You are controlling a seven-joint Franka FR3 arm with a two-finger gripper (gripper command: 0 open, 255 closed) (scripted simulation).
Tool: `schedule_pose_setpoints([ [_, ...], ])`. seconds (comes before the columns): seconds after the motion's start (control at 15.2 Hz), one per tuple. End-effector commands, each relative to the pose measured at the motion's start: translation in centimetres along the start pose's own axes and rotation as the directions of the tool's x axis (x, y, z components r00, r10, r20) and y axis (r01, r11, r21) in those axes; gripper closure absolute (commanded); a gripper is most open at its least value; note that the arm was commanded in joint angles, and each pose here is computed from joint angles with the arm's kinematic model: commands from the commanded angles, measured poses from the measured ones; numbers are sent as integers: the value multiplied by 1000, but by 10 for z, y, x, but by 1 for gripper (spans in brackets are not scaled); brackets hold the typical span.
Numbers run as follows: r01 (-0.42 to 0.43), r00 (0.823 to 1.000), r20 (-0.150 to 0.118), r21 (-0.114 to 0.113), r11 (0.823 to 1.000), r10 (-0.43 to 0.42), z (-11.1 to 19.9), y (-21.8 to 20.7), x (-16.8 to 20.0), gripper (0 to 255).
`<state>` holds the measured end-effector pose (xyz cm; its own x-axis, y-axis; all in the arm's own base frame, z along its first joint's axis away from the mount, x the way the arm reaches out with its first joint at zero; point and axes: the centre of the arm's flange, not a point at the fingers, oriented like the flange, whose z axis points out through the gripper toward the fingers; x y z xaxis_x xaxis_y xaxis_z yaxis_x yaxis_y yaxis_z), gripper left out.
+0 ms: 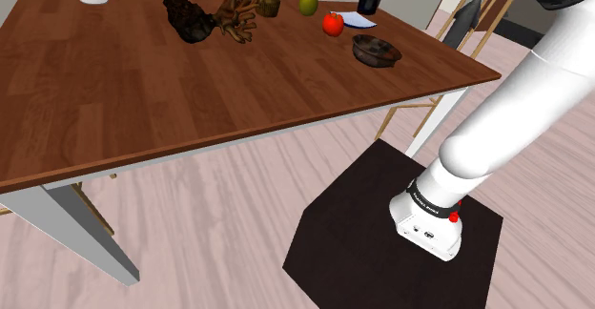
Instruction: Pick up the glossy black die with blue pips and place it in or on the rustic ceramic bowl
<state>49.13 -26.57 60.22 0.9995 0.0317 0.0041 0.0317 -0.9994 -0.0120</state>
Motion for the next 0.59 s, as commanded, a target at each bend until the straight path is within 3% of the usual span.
schedule_pose_setpoints([
  [0.0,1,1000,0,0,1000,-1,1,15,-23,255],
  [0.2,1,1000,0,0,1000,-1,0,37,-59,255],
  [0.53,1,1000,0,0,1000,-1,26,37,-59,255],
])
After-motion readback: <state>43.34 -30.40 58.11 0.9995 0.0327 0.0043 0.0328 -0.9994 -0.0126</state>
